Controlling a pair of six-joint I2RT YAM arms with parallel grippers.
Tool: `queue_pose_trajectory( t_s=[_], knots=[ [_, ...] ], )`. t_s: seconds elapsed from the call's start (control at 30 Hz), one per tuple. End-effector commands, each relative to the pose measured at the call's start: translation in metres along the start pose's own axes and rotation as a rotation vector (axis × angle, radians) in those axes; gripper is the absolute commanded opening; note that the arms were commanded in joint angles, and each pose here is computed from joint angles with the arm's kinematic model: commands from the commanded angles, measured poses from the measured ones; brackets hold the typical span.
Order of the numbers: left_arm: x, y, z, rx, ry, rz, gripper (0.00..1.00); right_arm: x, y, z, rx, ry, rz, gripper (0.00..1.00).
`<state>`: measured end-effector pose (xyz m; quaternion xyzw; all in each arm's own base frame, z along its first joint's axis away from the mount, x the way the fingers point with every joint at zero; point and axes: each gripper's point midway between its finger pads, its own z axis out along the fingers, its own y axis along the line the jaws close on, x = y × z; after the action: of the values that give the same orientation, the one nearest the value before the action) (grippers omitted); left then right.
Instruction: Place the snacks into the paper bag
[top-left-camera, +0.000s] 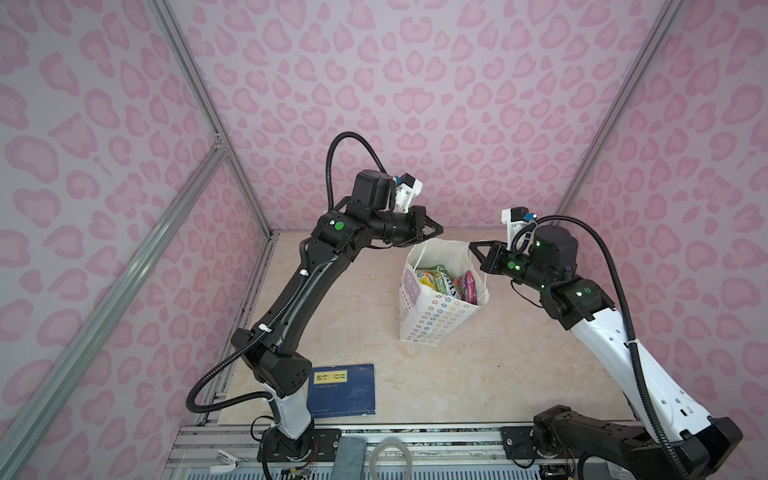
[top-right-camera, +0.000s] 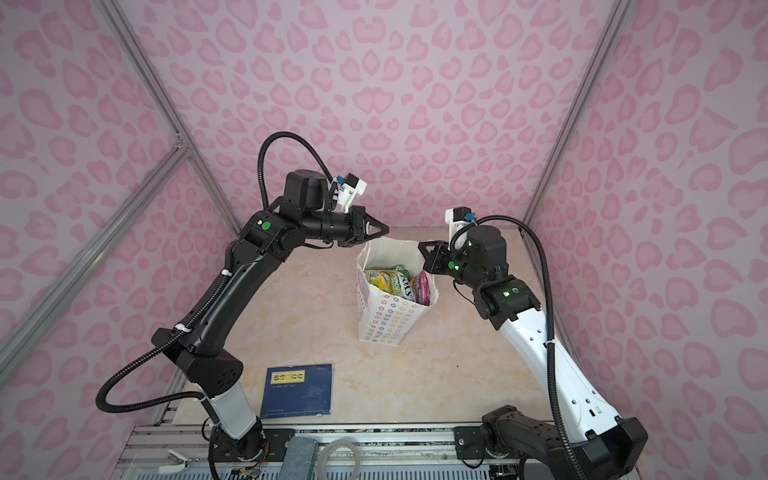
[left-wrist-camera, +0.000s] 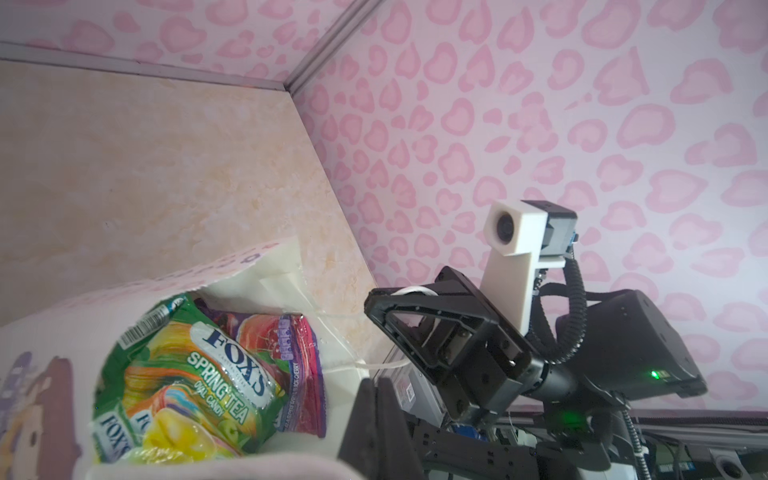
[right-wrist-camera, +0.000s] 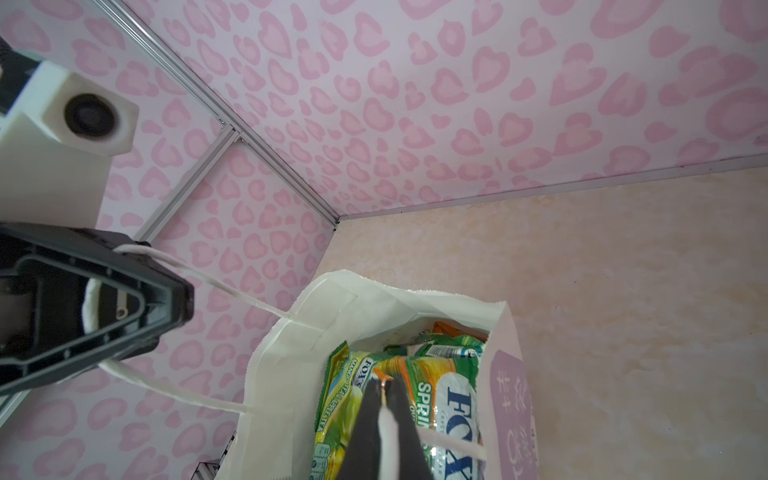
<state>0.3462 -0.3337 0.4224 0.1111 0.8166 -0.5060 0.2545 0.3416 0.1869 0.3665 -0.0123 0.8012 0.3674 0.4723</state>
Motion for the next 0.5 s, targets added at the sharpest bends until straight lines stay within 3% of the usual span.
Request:
queue_pose_trajectory(
  t_s=[0.0, 0.2, 0.47],
  knots=[
    [-0.022, 0.001, -0.027, 0.037, -0.098, 0.043, 0.04, -0.022, 0.022, 0.001, -0.066, -0.095, -0.045, 0.00],
    [-0.019, 0.028, -0.035, 0.012, -0.089, 0.014, 0.04, -0.019, 0.040, 0.012, -0.111, -0.087, -0.052, 0.00],
    [-0.021, 0.023, -0.049, 0.027, -0.115, 0.015, 0.04, -0.037, 0.070, 0.012, -0.169, -0.104, -0.073, 0.00]
  ],
)
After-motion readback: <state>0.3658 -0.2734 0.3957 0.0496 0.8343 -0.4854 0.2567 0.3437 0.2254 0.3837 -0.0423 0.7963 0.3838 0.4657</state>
